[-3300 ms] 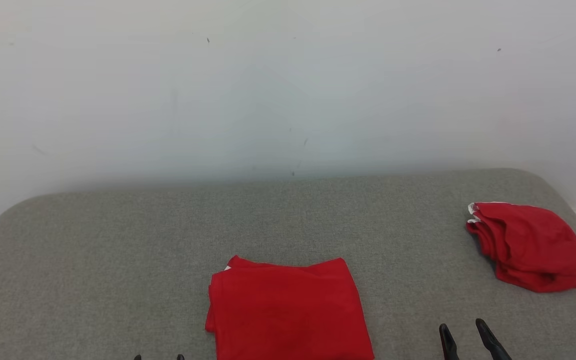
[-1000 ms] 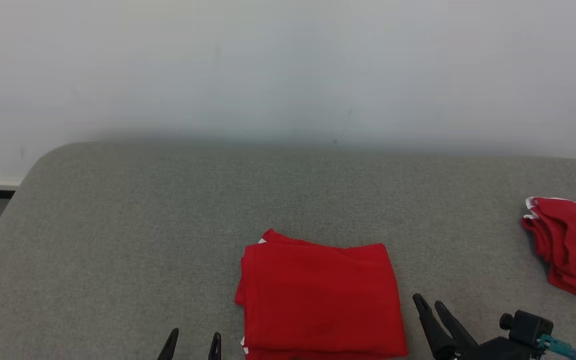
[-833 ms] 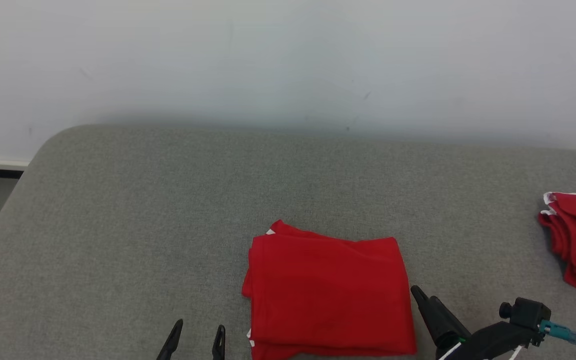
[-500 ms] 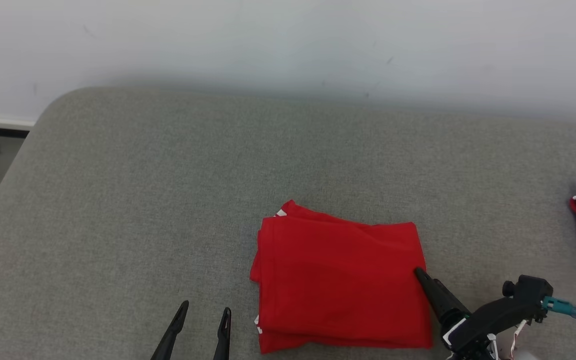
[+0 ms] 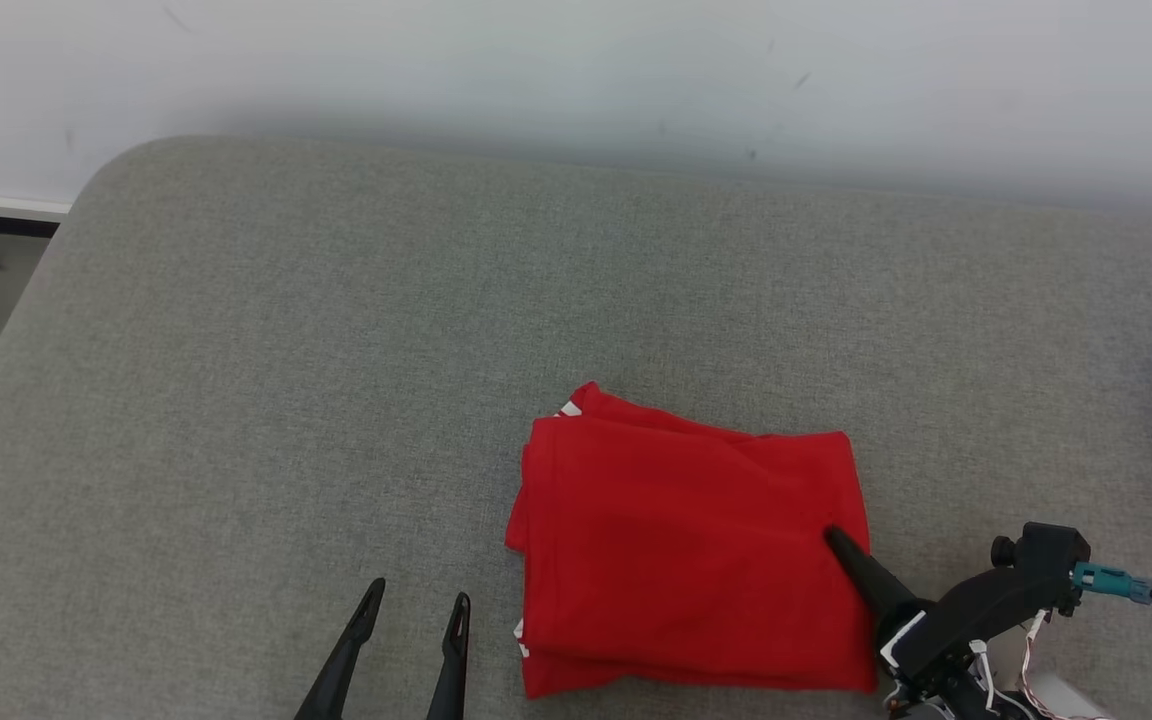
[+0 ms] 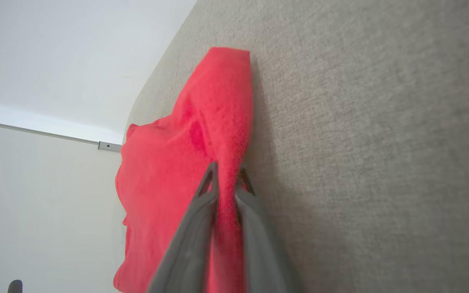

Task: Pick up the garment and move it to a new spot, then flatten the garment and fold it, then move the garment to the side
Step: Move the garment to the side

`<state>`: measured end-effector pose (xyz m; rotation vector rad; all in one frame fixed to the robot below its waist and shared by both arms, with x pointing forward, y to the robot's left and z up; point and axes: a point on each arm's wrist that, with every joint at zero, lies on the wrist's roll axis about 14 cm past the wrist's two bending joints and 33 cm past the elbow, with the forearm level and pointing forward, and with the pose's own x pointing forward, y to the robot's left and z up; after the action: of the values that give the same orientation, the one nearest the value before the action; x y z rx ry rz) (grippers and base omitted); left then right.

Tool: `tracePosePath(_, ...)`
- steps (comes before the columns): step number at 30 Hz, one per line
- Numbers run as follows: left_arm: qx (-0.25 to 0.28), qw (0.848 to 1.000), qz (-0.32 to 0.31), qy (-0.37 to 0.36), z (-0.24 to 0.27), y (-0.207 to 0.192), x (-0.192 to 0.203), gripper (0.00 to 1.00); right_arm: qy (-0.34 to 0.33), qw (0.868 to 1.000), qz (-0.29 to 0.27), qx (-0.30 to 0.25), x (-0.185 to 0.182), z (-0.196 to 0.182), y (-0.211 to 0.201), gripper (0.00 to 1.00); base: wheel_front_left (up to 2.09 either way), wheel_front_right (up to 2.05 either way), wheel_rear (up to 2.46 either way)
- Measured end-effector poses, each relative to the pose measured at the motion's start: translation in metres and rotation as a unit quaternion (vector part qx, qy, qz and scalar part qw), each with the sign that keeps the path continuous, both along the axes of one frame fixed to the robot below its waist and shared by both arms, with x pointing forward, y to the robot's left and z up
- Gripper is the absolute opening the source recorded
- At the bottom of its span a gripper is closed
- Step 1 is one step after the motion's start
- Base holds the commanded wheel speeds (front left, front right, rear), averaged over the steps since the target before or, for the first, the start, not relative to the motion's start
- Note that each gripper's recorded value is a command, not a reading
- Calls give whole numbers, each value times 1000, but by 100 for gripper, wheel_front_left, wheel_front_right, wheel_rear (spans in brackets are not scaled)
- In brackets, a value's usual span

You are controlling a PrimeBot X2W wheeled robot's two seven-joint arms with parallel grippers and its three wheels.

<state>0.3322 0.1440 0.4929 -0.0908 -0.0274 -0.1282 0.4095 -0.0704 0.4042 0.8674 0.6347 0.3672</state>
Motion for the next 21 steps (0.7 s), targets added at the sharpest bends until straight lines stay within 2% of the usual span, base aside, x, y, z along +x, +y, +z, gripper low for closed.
tracePosePath(8, 0, 1000, -7, -3, 1, -4, 3, 100, -19, 1000, -6, -11, -2, 7, -11, 0, 0, 0, 0)
tracePosePath(11, -1, 1000, -12, -3, 1, -8, 6, 100, -31, 999, -7, -30, -4, 7, -20, 0, 0, 0, 0)
tracePosePath(21, 2, 998, -62, -4, -1, -35, 21, 100, -75, 995, -42, -51, -6, 22, -49, 0, 0, 0, 0)
